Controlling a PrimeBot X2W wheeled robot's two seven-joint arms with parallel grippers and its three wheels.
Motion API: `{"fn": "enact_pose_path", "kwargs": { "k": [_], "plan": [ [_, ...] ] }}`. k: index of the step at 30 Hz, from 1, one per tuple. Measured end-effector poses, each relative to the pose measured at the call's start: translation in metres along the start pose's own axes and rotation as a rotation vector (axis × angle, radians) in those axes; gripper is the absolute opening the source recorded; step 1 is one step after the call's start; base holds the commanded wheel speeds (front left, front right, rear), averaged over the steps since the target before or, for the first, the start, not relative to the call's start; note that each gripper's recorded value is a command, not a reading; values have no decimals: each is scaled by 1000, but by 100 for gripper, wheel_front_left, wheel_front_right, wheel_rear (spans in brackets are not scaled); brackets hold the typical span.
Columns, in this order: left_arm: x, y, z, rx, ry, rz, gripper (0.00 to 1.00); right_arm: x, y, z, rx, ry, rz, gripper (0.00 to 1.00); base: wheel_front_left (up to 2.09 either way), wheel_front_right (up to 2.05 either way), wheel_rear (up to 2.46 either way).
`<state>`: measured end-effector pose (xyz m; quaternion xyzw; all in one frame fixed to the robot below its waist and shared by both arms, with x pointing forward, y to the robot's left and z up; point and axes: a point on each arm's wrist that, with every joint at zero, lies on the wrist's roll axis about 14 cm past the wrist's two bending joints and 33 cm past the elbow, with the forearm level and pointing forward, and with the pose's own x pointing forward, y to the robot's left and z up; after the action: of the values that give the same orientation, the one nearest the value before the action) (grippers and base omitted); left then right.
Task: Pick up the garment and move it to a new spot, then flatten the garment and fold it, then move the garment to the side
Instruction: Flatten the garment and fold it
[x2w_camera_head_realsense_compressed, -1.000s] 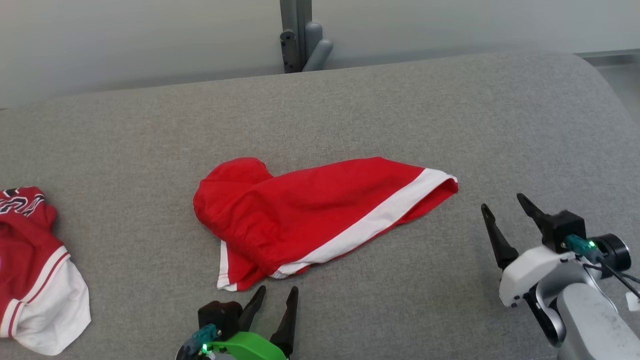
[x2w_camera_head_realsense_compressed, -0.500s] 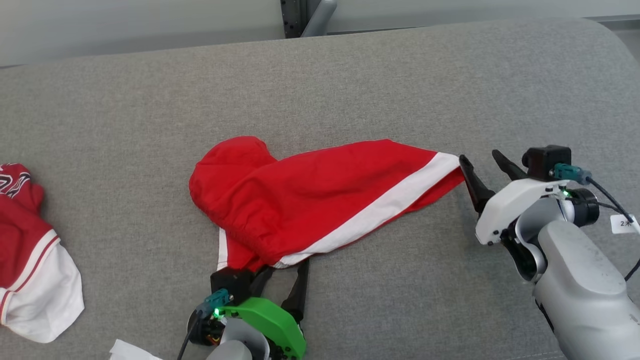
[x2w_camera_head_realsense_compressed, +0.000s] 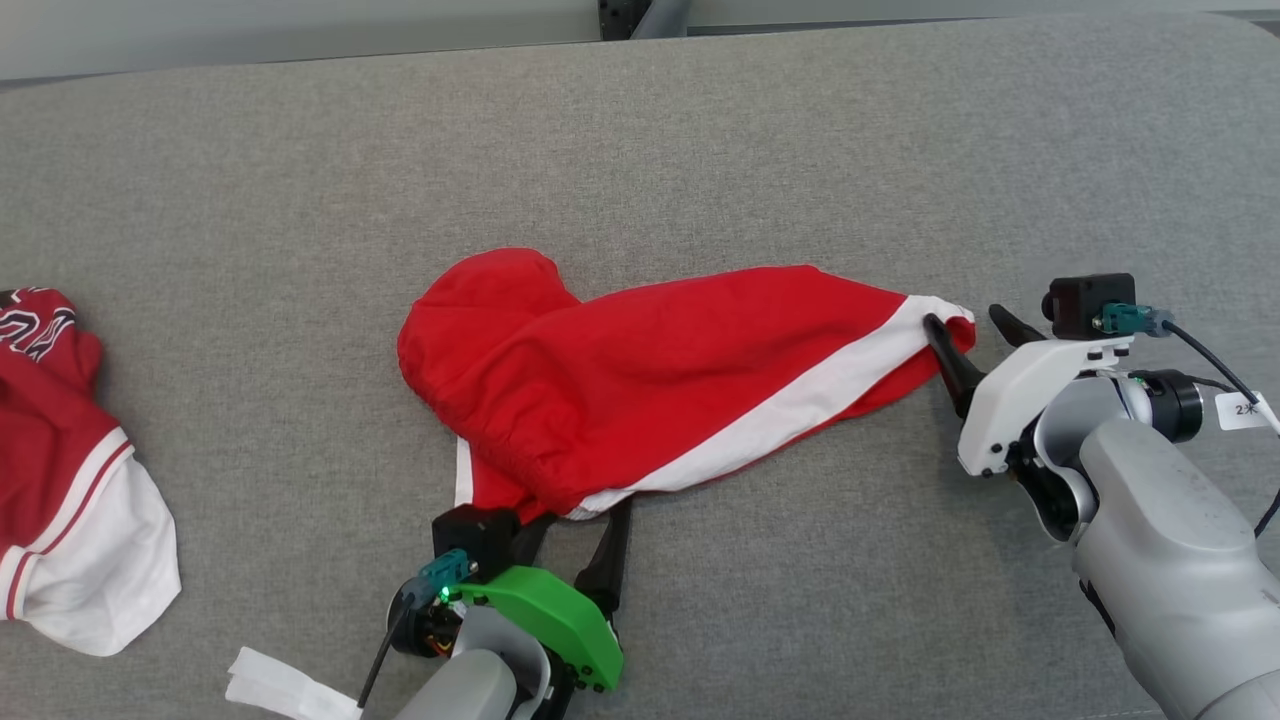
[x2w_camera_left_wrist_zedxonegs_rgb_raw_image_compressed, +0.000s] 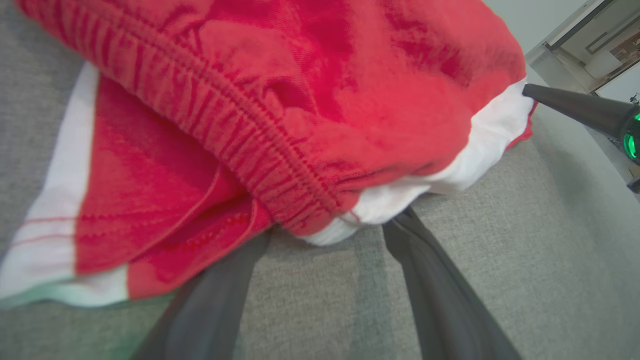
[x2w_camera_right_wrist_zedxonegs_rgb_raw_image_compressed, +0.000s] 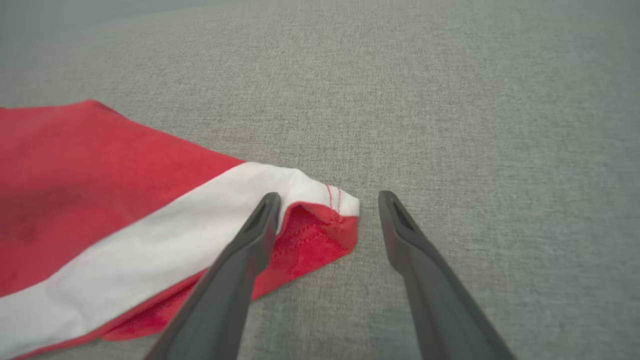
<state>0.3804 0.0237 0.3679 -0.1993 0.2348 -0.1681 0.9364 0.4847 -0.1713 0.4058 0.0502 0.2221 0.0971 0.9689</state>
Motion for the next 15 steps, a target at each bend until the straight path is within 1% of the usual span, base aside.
{"fn": "enact_pose_path", "kwargs": {
  "k": [4,14,15],
  "plan": [
    [2,1,1,-3,0,-3,100,5,3,-9,10,29,8,100,0,0,0],
    [2,2,1,2,1,-4,100,10,8,-12,16,38,23,100,0,0,0],
    [2,2,1,3,1,-5,100,11,9,-12,16,38,26,93,0,0,0]
  ]
}}
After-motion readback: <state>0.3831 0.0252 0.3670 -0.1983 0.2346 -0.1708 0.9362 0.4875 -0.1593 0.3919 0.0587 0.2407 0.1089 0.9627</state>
